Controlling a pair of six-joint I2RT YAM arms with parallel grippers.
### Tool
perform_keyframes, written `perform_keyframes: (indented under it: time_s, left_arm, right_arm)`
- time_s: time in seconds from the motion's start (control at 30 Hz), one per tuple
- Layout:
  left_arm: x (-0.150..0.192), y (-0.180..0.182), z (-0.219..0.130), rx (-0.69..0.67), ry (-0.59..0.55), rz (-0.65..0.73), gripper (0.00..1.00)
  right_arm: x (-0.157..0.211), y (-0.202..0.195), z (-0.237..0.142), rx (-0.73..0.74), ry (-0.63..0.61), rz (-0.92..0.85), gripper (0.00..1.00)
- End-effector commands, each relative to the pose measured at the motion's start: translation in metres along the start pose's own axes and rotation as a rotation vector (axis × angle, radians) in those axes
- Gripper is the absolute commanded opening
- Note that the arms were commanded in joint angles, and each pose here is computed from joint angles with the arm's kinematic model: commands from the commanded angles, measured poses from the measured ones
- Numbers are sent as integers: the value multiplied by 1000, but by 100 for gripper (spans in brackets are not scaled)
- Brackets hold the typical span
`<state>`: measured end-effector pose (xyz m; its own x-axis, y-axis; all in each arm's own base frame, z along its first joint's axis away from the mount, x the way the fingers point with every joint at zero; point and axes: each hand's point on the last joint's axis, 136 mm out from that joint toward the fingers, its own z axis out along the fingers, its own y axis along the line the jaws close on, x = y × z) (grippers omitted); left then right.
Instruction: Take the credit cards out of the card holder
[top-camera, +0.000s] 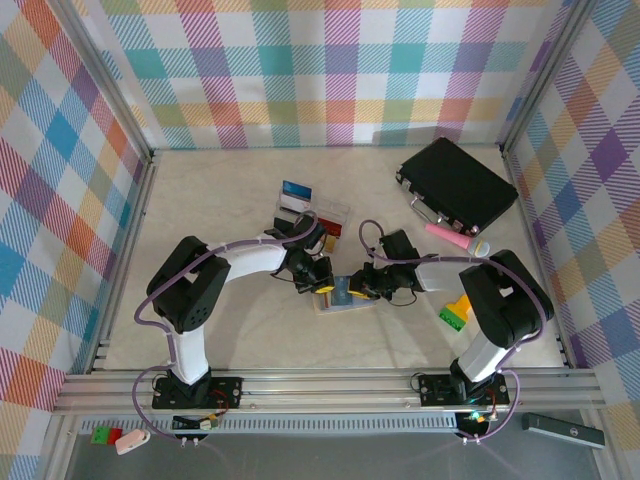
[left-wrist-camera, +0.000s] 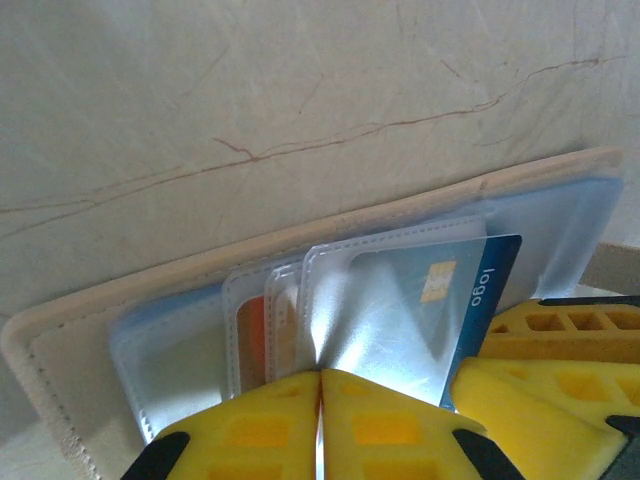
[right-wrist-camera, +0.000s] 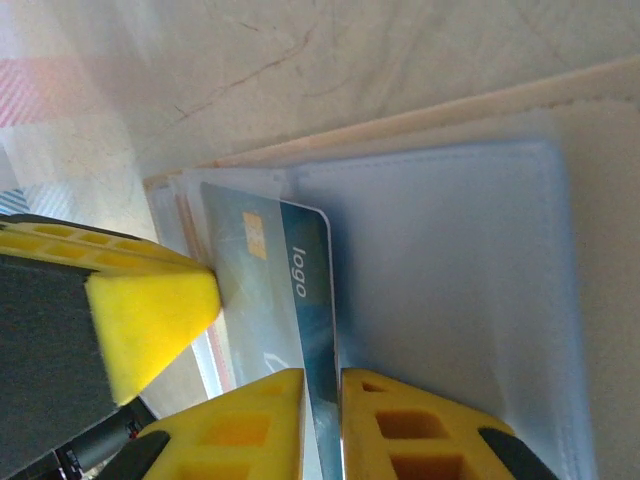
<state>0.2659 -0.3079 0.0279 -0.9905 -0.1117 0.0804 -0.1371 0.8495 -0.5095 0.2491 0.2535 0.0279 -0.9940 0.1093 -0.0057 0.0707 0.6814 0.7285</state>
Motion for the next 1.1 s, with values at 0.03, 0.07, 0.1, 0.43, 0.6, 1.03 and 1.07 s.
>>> perform_keyframes:
  time_s: [0.03,0.07,0.1,0.43,0.6,1.03,1.07]
  left_arm:
    - [12,28,11,-98,22,-41,9]
    - [13,29,11,-103,22,-40,9]
    - [13,30,11,-108,21,-41,9]
    - [12,29,6,-98,6,-36,11]
    - [9,15,-1,-47,-15,-18,14]
    - [-25,-31,-114,263,-257,-10,41]
    - [-26,-27,-125,282,-274,-17,45]
  right_arm:
    - [-5,8,-4,-39,-23,-11,14]
    - [-5,6,-4,-32,-28,-11,13]
    - [-5,5,-5,-25,-36,-11,11]
    - [-5,-21,-31,141,-130,-62,7]
    - [-4,-18,-46,154,-169,-109,5]
    - [-11,79,-106,-132,-349,-368,2]
    - [-12,87,-107,-163,-345,-377,2]
